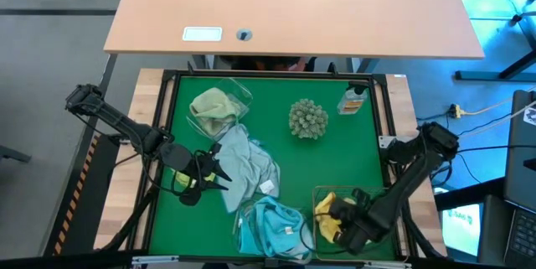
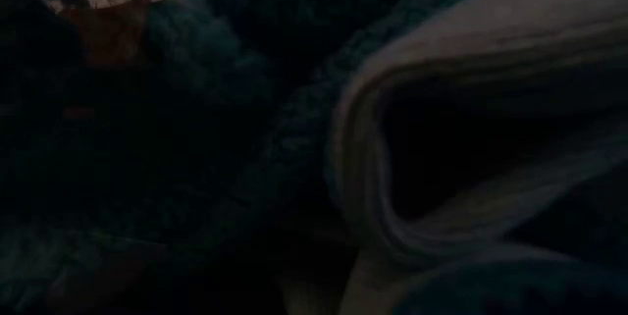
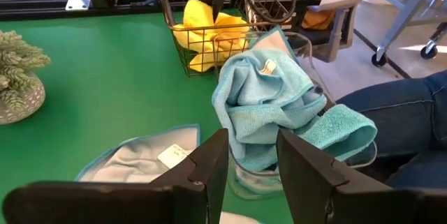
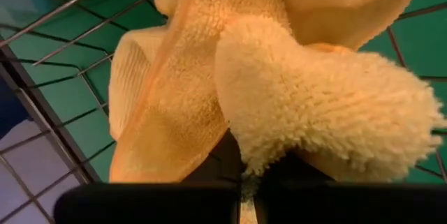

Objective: Sort microfiber towel by color & place in baskets
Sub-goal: Put the yellow microfiber cloth into the wire basket

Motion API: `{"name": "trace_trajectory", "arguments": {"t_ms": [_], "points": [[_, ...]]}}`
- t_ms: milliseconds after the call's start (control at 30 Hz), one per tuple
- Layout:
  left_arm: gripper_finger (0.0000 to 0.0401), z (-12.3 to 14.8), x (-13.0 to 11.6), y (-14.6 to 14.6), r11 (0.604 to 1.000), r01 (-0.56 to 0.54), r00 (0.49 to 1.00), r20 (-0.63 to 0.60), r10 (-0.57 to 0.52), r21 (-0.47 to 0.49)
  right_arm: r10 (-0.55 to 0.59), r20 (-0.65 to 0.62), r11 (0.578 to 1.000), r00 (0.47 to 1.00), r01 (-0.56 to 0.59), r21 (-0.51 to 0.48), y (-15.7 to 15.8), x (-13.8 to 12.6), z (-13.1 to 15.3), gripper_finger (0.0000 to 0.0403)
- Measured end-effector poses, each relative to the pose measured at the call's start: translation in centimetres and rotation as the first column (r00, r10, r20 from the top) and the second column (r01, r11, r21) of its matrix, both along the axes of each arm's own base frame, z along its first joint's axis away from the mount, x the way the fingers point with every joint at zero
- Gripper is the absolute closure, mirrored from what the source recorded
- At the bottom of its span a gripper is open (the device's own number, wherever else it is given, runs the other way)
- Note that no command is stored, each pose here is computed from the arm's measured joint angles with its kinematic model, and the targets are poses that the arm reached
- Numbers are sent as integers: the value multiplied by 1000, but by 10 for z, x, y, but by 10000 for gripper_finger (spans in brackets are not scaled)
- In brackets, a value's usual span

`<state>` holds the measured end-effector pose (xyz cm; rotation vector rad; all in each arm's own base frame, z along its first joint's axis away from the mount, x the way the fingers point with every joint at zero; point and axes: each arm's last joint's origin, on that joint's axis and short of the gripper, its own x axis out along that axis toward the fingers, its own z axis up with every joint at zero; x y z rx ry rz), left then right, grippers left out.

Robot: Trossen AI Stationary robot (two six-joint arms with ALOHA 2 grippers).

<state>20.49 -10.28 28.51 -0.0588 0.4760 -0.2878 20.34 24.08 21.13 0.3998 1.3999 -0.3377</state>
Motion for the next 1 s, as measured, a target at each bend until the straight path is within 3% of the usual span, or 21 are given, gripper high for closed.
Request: {"name": "trace_trajectory", "arguments": {"t_ms": [300,733,833,1000], "points": [[286,-1,-1,0,1000,0,1000,-14,1,7,-49,-91,994,995,57,91,-11,14,0,388],[286,-15,-8,4,998,-62,979,-193,60,-5,-72,-154,985,985,95,147,-18,21,0,387],[286,-21,-13,7,994,-105,955,-281,99,-8,-71,-160,984,985,95,151,-18,21,0,368],[286,-33,-24,12,984,-176,875,-456,163,14,-70,-160,984,985,95,152,-18,21,0,293]]}}
